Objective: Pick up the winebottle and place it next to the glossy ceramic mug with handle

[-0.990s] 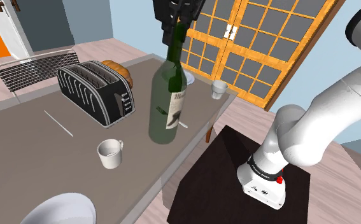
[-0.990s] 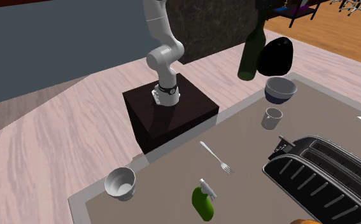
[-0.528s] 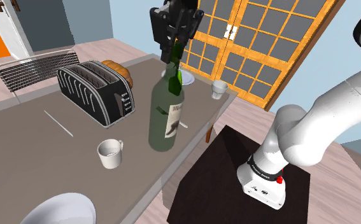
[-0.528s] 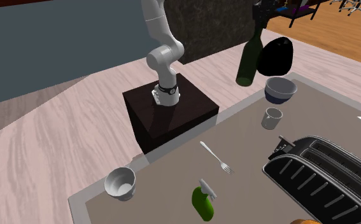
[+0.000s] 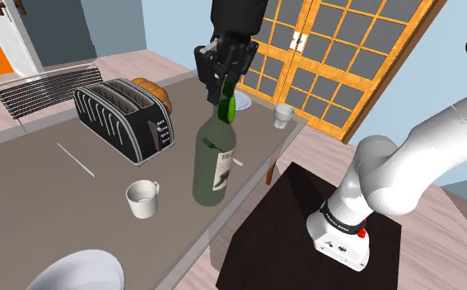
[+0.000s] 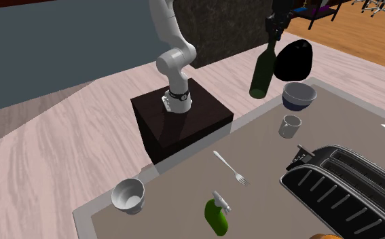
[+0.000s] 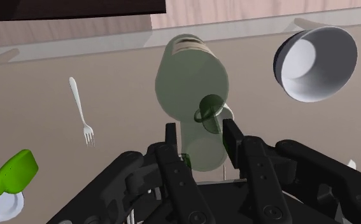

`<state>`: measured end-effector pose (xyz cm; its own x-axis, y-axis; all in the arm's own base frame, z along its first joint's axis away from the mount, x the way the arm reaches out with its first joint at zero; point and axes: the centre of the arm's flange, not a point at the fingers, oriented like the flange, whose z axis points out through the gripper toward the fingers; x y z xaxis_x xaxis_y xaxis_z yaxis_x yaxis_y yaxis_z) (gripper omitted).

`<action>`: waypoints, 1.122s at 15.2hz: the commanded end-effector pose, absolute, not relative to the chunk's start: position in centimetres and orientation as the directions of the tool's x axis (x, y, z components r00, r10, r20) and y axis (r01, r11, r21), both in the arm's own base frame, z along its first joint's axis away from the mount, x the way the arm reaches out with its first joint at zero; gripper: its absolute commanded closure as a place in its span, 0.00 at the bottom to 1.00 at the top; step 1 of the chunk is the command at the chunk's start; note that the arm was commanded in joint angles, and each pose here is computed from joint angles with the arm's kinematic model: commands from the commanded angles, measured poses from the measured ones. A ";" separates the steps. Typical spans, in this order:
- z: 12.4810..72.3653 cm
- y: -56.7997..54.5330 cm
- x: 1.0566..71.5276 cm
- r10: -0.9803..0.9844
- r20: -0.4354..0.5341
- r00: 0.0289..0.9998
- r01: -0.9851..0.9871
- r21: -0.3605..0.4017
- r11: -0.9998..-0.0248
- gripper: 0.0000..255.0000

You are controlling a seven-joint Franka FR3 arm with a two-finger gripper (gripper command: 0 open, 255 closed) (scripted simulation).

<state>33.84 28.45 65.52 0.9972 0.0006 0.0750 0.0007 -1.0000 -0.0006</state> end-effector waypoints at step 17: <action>56.2 28.5 34.0 0.001 0.076 0.997 0.001 -0.001 -1.000 1.00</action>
